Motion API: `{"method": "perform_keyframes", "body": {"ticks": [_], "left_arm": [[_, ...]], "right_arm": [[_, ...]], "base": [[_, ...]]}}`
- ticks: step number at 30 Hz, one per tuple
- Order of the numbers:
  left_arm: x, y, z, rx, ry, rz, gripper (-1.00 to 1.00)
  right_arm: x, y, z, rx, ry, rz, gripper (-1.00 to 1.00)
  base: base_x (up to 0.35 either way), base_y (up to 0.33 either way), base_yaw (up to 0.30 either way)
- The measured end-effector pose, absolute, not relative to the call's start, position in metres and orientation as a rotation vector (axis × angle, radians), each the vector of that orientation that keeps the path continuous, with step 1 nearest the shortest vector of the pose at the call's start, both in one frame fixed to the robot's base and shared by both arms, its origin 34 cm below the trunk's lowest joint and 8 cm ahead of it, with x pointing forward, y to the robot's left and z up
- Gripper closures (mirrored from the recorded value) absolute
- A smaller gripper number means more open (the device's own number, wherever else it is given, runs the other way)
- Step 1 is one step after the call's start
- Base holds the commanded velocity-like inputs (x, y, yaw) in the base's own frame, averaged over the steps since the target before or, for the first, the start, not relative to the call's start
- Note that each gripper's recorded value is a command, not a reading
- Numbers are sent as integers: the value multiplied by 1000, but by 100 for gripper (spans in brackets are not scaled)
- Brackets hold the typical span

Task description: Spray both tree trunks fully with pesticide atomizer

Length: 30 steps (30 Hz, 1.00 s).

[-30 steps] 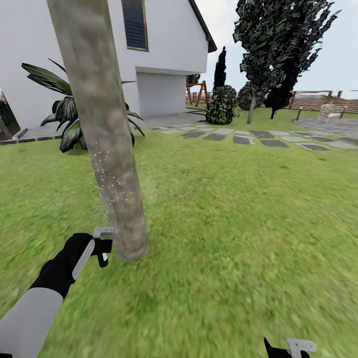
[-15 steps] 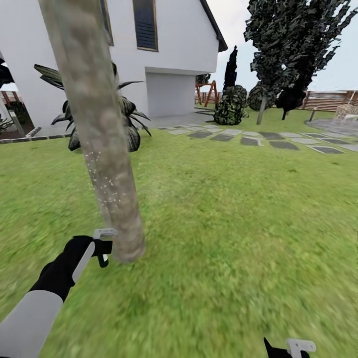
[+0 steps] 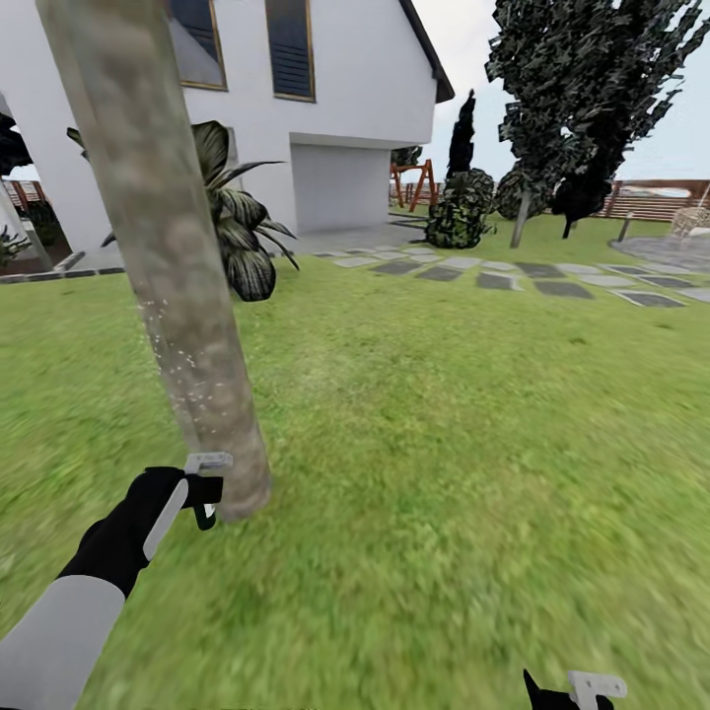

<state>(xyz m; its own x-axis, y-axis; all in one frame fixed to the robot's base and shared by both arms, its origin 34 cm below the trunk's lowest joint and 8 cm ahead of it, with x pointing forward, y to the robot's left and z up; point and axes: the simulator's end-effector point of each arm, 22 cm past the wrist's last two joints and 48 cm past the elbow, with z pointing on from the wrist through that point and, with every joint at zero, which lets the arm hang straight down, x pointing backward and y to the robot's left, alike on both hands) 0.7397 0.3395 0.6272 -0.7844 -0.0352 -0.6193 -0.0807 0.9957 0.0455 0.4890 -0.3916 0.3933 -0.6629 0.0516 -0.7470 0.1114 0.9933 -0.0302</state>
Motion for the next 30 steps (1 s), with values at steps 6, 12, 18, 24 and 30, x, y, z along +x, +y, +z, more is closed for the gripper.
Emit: {"method": "perform_keyframes", "body": {"ticks": [6,12,18,24,30], "left_arm": [[740,340,627,-82,2472,93,100],[739,342,627,-82,2473,98,100],[739,342,627,-82,2474,98,100],[739,343,627,-82,2474,99,100],[739,342,627,-81,2474,98,100]], "right_arm": [[489,-391,393,113,2296,-92,-100],[489,-392,393,113,2296,-93,-100],[489,-392,393,113,2296,-93,-100],[489,-392,393,113,2296,-92,-100],[489,-392,393,114,2296,-93,-100]], "base": [[0,-271,273],[31,-271,169],[131,-269,5],[145,-269,57],[145,-269,175]]}}
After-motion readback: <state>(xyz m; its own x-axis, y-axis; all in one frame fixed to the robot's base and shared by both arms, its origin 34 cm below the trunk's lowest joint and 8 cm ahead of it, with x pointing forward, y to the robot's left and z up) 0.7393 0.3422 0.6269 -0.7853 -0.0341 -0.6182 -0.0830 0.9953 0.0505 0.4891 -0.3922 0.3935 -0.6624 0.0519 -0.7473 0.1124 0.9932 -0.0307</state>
